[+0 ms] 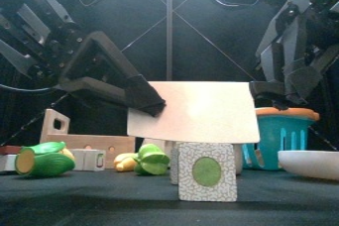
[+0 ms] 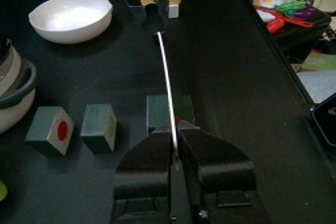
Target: Cut sushi piece
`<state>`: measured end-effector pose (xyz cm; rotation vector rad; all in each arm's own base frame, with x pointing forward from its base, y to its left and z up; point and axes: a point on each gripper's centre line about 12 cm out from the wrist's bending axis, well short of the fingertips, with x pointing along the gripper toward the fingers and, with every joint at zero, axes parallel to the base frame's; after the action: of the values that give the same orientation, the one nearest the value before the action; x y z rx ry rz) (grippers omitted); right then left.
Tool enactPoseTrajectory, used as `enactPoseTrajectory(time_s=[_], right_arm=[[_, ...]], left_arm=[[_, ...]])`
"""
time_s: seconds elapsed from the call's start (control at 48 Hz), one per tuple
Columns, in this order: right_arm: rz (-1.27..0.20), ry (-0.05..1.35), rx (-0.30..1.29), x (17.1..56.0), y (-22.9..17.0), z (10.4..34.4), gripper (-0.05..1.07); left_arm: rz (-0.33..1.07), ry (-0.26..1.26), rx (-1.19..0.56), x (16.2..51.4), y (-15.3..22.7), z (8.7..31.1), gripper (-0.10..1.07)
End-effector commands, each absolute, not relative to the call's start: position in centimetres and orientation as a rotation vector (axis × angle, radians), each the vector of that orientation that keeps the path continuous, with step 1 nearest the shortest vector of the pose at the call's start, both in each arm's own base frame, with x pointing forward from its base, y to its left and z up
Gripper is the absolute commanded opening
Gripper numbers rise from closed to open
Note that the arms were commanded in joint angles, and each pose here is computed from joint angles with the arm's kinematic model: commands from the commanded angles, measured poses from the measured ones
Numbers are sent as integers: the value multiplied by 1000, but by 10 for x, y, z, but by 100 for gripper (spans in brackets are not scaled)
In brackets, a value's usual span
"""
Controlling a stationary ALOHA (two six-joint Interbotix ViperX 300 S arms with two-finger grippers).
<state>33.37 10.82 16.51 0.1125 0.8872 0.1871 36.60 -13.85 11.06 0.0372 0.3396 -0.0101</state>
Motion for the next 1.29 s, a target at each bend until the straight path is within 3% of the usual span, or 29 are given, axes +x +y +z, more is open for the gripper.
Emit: enactPoseTrajectory(time_s=[0.0,1.271], right_arm=[[196,798,128,343,108,191,47],[202,830,126,342,113,180,47]], left_arm=[[10,276,21,372,-133,130,43],[17,308,26,370,-130,119,43]])
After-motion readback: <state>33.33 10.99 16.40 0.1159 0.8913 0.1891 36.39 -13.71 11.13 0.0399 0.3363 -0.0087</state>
